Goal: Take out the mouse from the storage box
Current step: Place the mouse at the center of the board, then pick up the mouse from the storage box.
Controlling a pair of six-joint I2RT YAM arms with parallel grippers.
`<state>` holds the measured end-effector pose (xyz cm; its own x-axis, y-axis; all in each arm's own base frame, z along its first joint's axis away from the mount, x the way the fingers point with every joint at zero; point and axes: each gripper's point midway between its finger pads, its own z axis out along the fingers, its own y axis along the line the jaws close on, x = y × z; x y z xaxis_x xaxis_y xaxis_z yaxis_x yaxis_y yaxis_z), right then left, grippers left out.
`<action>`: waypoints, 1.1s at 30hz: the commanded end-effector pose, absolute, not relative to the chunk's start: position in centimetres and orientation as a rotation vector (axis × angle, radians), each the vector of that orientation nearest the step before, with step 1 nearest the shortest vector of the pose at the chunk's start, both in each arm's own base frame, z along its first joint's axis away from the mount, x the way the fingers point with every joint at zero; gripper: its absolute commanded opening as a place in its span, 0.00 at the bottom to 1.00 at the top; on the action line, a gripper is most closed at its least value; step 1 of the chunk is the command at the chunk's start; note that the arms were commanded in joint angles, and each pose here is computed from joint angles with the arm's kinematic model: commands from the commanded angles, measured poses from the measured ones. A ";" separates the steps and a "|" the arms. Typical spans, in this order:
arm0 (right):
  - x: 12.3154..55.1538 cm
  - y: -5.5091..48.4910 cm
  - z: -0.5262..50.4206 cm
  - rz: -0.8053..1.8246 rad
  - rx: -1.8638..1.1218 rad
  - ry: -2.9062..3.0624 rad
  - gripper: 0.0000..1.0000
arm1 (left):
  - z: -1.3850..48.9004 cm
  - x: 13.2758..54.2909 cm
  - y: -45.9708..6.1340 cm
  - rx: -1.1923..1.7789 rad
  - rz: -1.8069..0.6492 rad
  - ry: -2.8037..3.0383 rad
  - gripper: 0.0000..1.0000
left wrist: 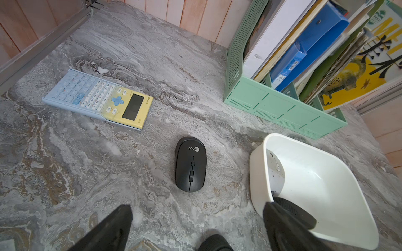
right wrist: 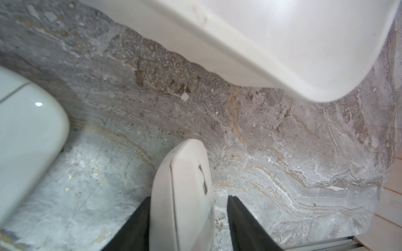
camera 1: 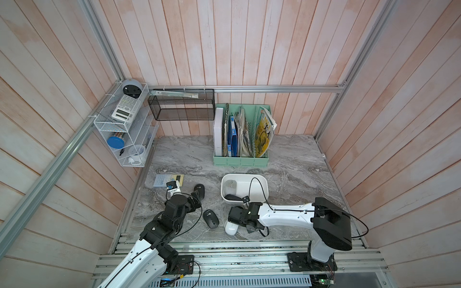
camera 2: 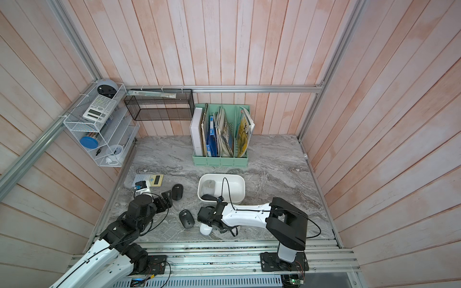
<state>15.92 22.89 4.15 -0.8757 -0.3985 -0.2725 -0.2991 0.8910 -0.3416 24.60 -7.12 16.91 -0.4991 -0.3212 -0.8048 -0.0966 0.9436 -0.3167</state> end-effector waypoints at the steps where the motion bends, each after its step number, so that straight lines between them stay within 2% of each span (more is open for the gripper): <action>1: 15.8 23.3 5.1 -0.393 -0.500 2.712 0.60 | 17.0 24.7 -6.8 -0.296 -0.259 2.086 1.00; 12: 15.5 25.5 7.9 -0.069 -0.499 2.684 0.72 | 16.3 25.1 -7.6 -0.266 -0.269 2.121 1.00; 22: 18.6 19.7 12.2 -0.087 -0.283 2.529 0.75 | 15.8 25.5 -10.6 -0.265 -0.383 2.232 1.00; 33: 21.2 14.2 12.2 0.127 -0.090 2.434 0.78 | 16.8 25.0 -18.1 0.072 -0.257 2.420 1.00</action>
<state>20.38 13.89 11.63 -0.7869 -0.0334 -0.6161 -0.0630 0.9977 0.0262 25.50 -17.94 17.22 -0.7291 -0.0789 -0.6799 0.1040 0.9690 -0.2239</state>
